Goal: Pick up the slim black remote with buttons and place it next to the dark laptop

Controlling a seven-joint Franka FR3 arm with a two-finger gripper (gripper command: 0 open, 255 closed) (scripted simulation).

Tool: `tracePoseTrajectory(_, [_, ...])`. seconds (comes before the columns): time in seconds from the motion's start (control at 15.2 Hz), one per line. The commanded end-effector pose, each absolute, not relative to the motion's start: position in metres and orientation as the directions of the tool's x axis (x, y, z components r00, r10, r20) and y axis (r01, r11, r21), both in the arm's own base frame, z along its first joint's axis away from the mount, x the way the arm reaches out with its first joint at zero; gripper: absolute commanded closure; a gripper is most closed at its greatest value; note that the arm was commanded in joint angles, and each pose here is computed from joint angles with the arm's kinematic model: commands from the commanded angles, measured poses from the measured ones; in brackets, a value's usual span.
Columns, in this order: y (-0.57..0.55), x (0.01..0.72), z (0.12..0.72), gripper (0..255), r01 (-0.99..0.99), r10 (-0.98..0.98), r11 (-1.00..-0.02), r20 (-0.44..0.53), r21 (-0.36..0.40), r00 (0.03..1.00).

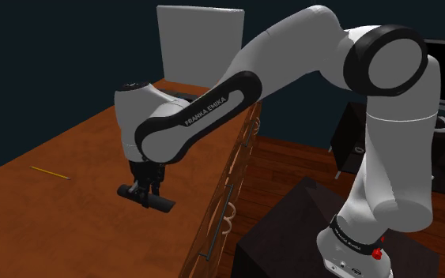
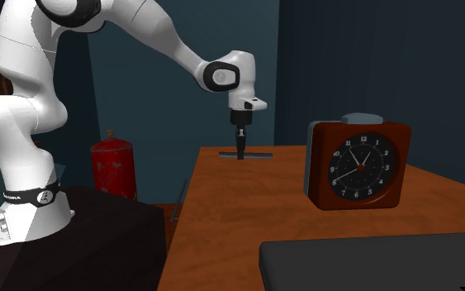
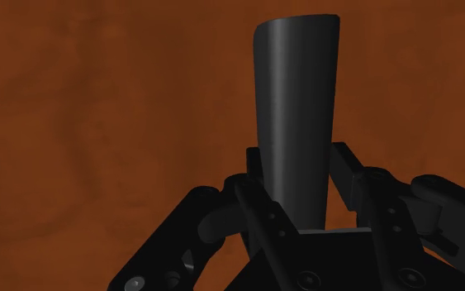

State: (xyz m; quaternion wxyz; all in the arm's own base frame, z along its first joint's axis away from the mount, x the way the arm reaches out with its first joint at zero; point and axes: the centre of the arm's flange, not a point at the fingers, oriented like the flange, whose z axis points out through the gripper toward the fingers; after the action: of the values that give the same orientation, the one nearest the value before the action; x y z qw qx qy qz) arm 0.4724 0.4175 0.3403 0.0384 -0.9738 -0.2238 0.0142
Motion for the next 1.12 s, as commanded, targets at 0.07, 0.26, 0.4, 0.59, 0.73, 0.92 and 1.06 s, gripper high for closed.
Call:
tracePoseTrajectory(0.07, [0.417,0.472,0.357,255,0.435,0.437,-0.897,-0.011,-0.081,0.899])
tracePoseTrajectory(0.26, [0.417,0.472,0.373,255,0.435,0.437,-0.897,-0.011,-0.081,0.899])
tracePoseTrajectory(0.4, [0.417,0.472,0.383,255,0.435,0.437,-0.897,-0.011,-0.081,0.899])
tracePoseTrajectory(0.59, [0.417,0.472,0.399,255,0.435,0.437,-0.897,-0.011,-0.081,0.899])
tracePoseTrajectory(0.73, [0.417,0.472,0.41,255,0.435,0.437,-0.897,-0.011,-0.081,0.899])
tracePoseTrajectory(0.92, [0.417,0.472,0.426,255,0.435,0.437,-0.897,-0.011,-0.081,0.899])
tracePoseTrajectory(1.06, [0.407,0.481,0.43,255,0.435,0.437,-0.897,-0.011,-0.081,0.899])
